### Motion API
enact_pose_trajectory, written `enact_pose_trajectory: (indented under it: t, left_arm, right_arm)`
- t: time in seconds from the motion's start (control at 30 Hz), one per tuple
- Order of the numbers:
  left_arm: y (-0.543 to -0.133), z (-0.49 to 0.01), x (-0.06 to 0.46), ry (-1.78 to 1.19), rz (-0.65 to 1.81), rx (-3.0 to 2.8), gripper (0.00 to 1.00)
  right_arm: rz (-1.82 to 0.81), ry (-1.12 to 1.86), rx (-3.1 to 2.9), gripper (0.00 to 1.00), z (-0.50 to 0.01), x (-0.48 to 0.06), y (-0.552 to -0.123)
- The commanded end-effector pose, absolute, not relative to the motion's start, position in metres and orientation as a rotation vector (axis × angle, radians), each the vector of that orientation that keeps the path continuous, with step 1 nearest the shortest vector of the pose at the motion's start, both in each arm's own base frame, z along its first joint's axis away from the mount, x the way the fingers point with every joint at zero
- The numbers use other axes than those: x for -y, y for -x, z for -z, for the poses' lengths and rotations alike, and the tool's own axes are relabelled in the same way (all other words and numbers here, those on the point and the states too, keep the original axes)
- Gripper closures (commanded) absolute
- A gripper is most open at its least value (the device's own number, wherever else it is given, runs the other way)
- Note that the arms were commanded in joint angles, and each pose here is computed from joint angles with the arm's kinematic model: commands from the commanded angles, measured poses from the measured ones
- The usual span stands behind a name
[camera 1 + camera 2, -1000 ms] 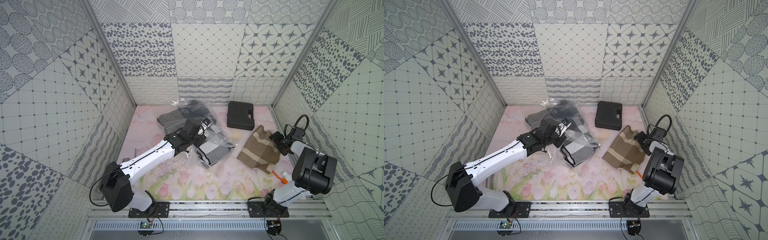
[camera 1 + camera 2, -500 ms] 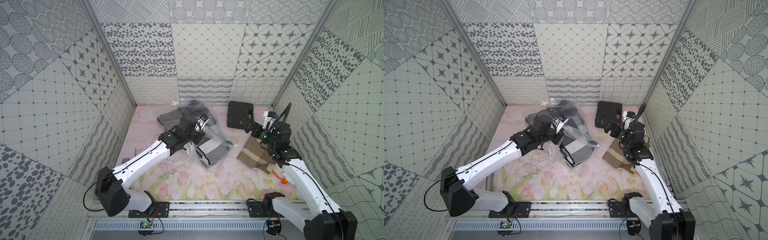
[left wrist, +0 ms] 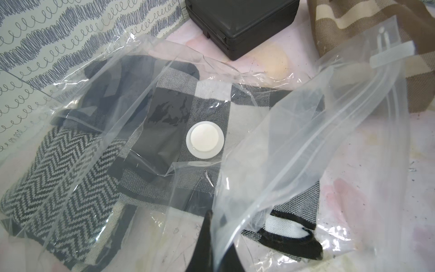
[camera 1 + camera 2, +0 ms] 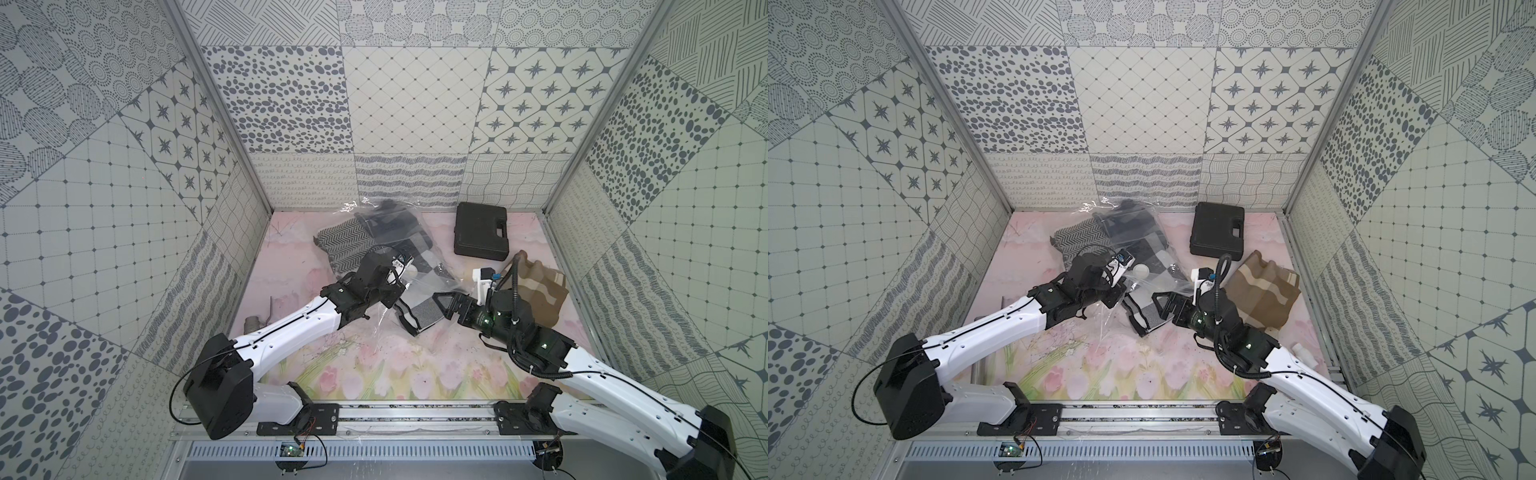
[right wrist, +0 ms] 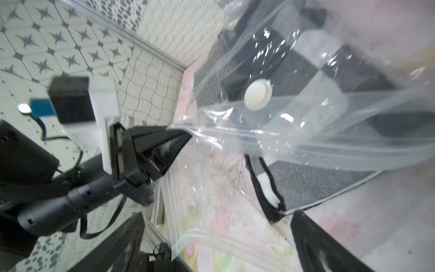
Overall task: Take the blanket out of the vacuum bag
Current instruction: Take out the blanket from the vacuum bag.
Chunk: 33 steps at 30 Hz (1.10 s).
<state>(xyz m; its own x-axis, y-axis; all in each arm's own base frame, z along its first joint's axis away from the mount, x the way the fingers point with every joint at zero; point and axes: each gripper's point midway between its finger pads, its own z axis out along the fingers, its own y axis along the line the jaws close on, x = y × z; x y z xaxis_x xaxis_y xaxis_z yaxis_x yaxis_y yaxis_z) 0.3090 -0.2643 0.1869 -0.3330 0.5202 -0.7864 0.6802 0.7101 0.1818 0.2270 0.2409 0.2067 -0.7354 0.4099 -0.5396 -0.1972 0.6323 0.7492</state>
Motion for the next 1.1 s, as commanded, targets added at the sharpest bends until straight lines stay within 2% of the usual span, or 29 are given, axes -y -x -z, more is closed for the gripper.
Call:
enact_pose_trajectory:
  t: [0.0,0.23,0.43,0.77,1.07]
  left_arm:
    - [-0.319,-0.211,0.268,-0.823,0.236,-1.926,1.00]
    - [-0.318,-0.212,0.267,-0.832,0.218,-1.929,1.00]
    - [-0.317,-0.213,0.269,-0.834,0.219,-1.928,1.00]
    - [-0.318,-0.206,0.271,-0.851,0.192,-1.944,1.00]
    - [-0.316,-0.201,0.269,-0.859,0.174,-1.950,1.00]
  right_arm:
    - [-1.101,-0.244,-2.080,0.00,-0.197,-0.251,-0.236]
    - [-1.043,-0.223,-2.165,0.01,-0.162,-0.273,-0.239]
    - [-1.000,-0.373,-2.161,0.00,-0.121,-0.252,-0.244]
    - [-1.054,-0.488,-2.267,0.00,-0.088,-0.262,-0.246]
    - [-1.011,-0.607,-2.307,0.00,-0.060,-0.248,-0.239]
